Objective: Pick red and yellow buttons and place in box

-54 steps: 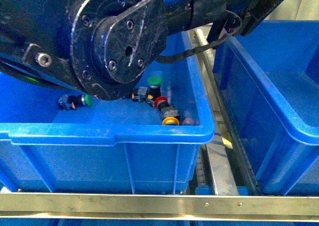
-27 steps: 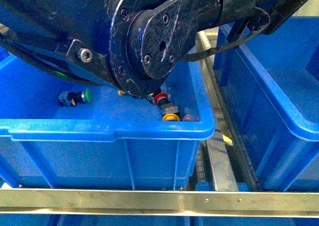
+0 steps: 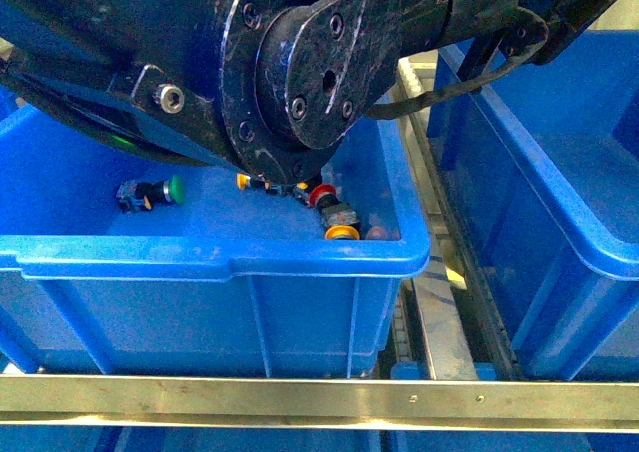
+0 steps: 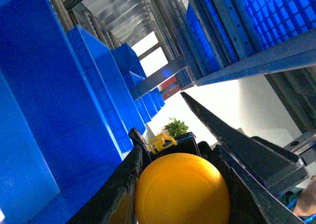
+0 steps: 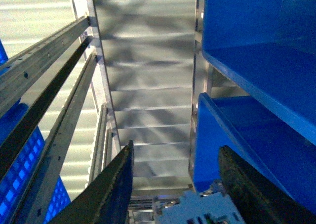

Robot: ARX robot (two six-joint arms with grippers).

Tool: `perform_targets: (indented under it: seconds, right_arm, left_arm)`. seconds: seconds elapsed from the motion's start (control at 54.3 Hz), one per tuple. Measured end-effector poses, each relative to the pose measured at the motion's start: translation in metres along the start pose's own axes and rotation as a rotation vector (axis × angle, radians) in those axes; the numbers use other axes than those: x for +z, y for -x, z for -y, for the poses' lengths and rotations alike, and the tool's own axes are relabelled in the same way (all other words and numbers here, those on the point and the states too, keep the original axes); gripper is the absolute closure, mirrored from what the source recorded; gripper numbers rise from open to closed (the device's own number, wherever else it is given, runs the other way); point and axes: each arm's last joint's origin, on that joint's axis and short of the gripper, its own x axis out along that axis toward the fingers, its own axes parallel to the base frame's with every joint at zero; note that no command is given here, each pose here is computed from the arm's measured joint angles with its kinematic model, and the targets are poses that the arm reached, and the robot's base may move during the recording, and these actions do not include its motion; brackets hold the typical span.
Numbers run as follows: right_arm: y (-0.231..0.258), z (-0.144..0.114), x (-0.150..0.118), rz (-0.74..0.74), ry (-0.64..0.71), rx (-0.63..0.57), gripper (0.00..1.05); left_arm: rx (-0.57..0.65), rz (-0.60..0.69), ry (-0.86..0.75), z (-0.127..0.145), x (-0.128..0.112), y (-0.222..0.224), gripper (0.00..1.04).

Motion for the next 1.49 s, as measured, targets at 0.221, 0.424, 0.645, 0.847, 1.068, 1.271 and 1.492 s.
perform_targets:
  seconds: [0.221, 0.424, 0.645, 0.847, 1.068, 1.271, 1.492]
  right_arm:
    - [0.0, 0.002, 0.0, 0.004, 0.011, -0.008, 0.74]
    - [0.0, 0.001, 0.002, 0.003, 0.025, -0.007, 0.75]
    - [0.001, 0.004, 0.009, 0.018, 0.037, -0.01, 0.77]
    - [0.0, 0.008, 0.026, 0.075, 0.073, -0.019, 0.77]
    - [-0.001, 0.009, 0.036, 0.107, 0.111, -0.029, 0.77]
    - [-0.001, 0.01, 0.037, 0.117, 0.148, -0.043, 0.77]
    - [0.0, 0.01, 0.032, 0.12, 0.172, -0.049, 0.78]
  left_arm:
    - [0.012, 0.007, 0.016, 0.003, 0.003, -0.001, 0.71]
    - [0.038, 0.054, 0.005, 0.002, 0.008, 0.002, 0.49]
    - [0.086, 0.132, -0.025, 0.002, 0.02, 0.016, 0.13]
    - [0.152, 0.27, -0.083, 0.027, 0.056, 0.066, 0.08]
    - [0.262, 0.318, -0.153, 0.062, 0.064, 0.146, 0.08]
    - [0.428, 0.342, -0.218, 0.095, 0.042, 0.243, 0.08]
    - [0.613, 0.31, -0.161, 0.122, -0.023, 0.337, 0.08]
